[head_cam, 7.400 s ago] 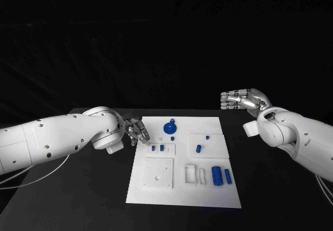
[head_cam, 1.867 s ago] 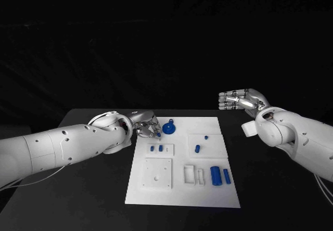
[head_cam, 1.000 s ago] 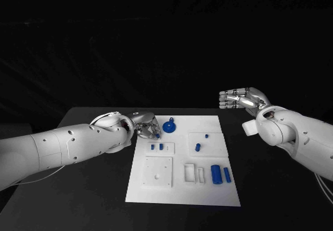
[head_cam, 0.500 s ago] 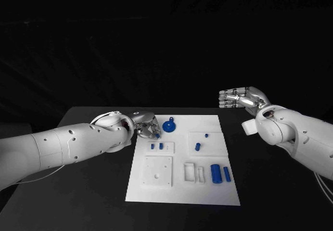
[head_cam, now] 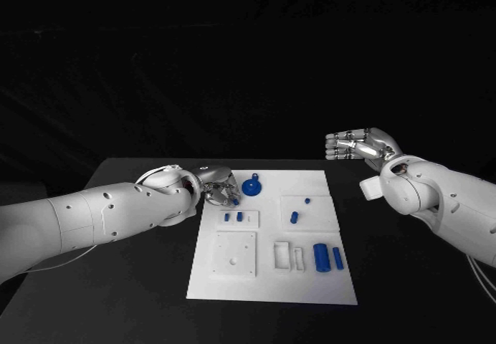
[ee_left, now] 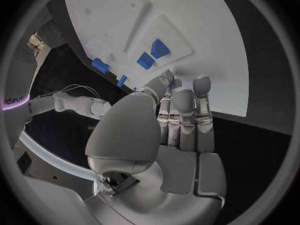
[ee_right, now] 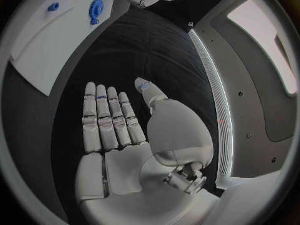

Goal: Assemble the parts on the task board

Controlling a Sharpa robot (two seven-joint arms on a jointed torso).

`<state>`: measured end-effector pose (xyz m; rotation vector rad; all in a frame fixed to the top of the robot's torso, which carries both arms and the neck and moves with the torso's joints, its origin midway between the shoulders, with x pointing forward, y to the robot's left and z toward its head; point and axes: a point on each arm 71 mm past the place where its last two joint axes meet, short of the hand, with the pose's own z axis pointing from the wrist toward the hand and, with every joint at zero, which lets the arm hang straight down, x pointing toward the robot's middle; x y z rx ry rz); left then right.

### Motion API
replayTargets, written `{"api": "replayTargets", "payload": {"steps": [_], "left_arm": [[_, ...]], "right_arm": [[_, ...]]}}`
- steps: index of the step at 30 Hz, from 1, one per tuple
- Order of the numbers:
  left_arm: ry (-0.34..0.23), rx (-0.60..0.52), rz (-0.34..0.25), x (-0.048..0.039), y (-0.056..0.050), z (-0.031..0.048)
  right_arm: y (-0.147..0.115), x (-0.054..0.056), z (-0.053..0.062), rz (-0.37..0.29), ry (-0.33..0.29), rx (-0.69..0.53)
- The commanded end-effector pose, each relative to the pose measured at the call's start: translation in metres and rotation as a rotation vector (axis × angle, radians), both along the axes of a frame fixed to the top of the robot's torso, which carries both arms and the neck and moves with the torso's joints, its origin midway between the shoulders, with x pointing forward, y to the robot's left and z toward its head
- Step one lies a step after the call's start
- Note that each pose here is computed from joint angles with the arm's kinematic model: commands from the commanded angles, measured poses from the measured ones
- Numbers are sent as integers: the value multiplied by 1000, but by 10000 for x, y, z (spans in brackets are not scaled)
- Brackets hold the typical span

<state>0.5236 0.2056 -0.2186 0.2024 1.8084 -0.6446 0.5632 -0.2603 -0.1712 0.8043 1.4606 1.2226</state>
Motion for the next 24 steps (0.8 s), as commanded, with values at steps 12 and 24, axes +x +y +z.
{"api": "replayTargets", "payload": {"steps": [12,24], "left_arm": [[22,13,-16,-11,-59,-21],[50,42,-9,-4,-70,-50]], "right_arm": [[21,-2,1,20,-4,-2],[21,-2,0,21,-3,-2]]}}
